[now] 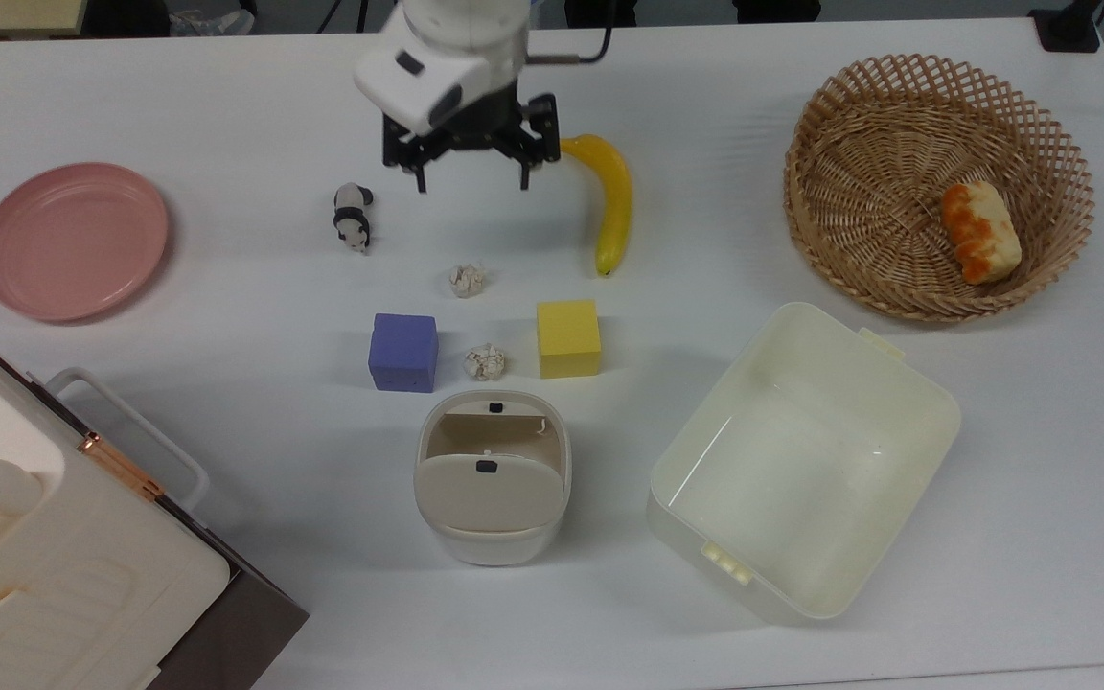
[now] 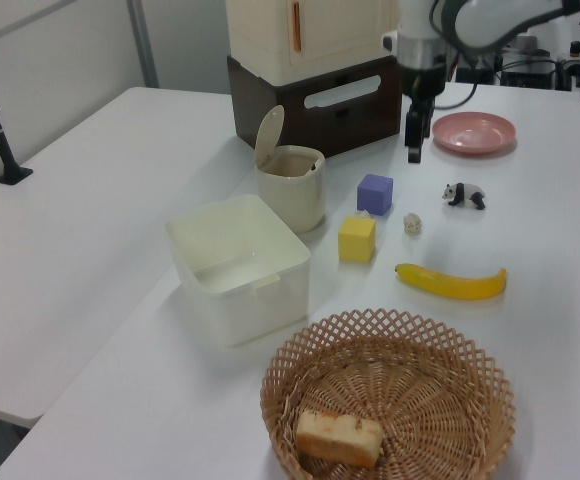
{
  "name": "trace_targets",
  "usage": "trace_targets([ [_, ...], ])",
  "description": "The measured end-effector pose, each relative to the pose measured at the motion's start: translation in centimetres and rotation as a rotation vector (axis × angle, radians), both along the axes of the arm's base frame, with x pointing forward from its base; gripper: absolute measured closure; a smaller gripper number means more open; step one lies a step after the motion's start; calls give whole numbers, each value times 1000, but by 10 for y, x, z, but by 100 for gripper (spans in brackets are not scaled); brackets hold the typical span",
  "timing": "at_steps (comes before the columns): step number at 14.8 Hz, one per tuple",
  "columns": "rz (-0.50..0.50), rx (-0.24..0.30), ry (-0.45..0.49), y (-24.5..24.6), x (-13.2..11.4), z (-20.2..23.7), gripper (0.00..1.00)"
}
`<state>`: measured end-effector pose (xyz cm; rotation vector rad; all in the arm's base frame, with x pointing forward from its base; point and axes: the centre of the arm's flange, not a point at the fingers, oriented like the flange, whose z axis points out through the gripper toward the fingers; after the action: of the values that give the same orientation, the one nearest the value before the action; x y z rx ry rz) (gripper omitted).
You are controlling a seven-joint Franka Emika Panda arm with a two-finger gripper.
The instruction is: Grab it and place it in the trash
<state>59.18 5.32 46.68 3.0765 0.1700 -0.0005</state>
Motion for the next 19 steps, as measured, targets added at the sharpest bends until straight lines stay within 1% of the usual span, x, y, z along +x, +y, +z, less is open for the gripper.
trace_targets([
  [3,1,4,0,10,4,-37,0],
  [8,4,9,10,11,12,-85,0],
  [11,5,9,34,12,15,-112,0],
  [14,15,-8,46,9,17,-134,0],
  [16,23,-21,56,7,15,-143,2],
  [17,27,-26,61,7,15,-147,7],
  [18,31,-31,63,7,15,-150,13],
  [19,35,-36,63,6,15,-153,15],
])
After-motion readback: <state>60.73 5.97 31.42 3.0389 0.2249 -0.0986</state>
